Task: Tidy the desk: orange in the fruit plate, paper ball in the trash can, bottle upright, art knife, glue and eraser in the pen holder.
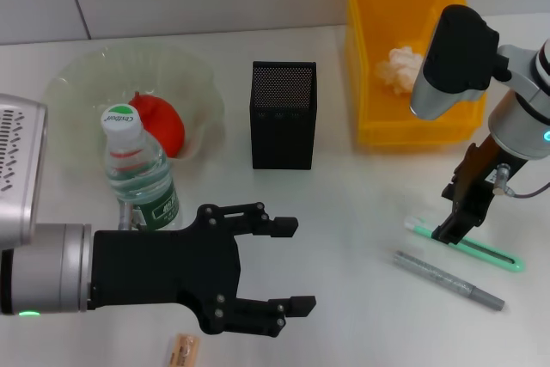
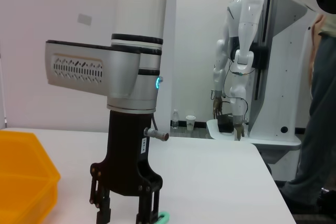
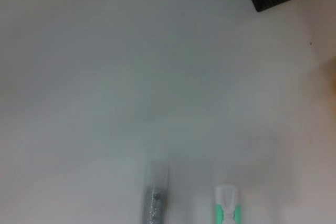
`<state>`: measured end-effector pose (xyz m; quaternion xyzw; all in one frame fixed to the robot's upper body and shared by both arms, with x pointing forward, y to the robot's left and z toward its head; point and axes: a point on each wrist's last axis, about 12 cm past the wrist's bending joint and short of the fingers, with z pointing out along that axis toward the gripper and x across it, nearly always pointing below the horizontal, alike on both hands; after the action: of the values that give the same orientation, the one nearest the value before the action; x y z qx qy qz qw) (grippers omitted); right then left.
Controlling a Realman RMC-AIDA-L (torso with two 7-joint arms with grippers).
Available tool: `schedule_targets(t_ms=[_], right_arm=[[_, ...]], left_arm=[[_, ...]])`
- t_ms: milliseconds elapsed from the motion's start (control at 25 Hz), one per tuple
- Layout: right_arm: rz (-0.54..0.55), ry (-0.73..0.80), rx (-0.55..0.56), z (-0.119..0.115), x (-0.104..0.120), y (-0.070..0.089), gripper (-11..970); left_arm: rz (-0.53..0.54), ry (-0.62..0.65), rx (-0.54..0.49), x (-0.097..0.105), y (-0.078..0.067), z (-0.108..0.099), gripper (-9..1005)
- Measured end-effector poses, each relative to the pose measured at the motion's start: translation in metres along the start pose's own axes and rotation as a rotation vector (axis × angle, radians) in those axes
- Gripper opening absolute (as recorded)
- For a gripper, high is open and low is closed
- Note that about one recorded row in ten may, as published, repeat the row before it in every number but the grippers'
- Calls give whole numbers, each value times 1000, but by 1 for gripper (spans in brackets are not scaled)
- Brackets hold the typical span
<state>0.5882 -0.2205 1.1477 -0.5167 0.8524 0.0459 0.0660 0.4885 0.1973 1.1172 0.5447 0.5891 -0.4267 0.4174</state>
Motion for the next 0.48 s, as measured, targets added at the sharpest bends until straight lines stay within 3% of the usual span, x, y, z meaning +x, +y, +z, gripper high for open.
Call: schedule_targets(t_ms=[160, 360, 480], right_arm=[[-8, 7, 3, 1, -2, 1, 746], [-11, 19, -4, 5, -2, 3, 620], [-10, 18, -3, 5, -4, 2, 621]], left_arm=[[1, 0, 2, 0, 0, 0, 813], [7, 5, 6, -1, 1, 1, 813], [7, 5, 6, -1, 1, 1, 813]])
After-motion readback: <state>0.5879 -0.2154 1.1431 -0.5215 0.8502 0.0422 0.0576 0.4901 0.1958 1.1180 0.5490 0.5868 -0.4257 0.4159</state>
